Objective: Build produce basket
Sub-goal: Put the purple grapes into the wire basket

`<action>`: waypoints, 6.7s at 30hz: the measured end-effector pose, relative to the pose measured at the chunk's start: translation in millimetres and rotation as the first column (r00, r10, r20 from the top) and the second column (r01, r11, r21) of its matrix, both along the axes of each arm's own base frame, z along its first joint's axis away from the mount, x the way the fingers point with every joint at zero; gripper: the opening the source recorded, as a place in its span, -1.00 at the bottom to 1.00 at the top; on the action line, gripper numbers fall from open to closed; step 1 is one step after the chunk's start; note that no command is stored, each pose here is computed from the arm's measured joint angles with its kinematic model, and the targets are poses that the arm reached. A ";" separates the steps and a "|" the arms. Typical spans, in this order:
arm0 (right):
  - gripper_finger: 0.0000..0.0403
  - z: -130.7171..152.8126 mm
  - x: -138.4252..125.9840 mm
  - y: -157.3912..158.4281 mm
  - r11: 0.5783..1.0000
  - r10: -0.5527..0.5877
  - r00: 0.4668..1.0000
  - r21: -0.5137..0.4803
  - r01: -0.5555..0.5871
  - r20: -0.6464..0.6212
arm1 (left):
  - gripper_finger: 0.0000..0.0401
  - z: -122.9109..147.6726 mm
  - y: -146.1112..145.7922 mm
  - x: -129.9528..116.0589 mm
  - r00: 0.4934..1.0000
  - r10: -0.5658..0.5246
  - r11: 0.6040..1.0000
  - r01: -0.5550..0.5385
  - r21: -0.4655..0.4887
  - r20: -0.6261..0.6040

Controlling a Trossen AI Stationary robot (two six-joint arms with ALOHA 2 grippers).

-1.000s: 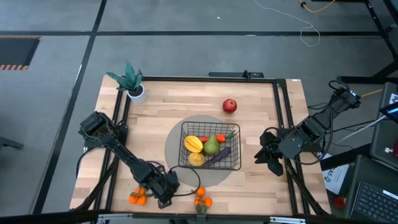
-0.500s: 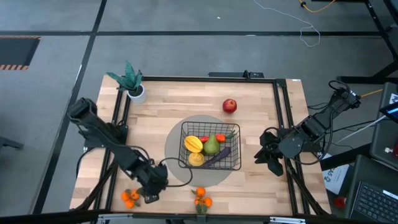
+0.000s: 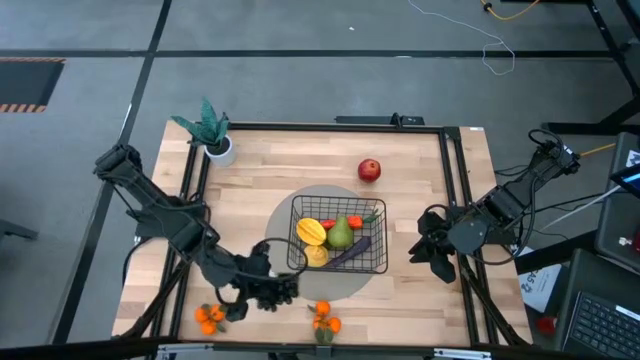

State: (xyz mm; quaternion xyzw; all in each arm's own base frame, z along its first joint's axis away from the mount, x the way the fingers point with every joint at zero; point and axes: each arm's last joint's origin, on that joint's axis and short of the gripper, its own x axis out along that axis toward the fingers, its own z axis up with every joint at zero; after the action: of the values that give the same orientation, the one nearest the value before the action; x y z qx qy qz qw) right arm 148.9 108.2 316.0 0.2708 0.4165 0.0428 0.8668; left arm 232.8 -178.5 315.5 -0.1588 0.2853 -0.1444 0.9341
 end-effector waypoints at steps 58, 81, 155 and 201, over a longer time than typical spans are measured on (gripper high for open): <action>-0.43 -14.1 31.2 3.4 0.730 -0.053 0.965 -0.649 0.214 0.258 | -0.97 22.8 83.9 62.3 0.917 0.078 0.945 -0.193 0.263 0.392; -0.43 -12.1 31.5 0.7 0.641 -0.080 0.949 -0.713 0.284 0.306 | -0.97 0.1 79.3 81.8 0.930 0.010 0.892 -0.175 0.417 0.368; -0.43 -14.0 31.2 1.9 0.728 -0.152 0.940 -0.608 0.315 0.305 | -0.97 10.4 91.7 102.7 0.816 -0.104 0.944 -0.098 0.314 0.568; -0.43 -25.4 39.5 8.2 0.701 -0.148 0.952 -0.651 0.292 0.268 | -0.53 -12.4 119.7 111.5 0.913 0.066 0.918 -0.214 0.333 0.404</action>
State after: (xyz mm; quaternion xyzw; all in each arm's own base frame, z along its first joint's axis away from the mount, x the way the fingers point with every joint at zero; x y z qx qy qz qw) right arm 188.4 116.3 290.6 -0.0246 0.2802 -0.1913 0.9404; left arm 344.2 -58.8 303.1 0.0313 0.1063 -0.0479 0.9927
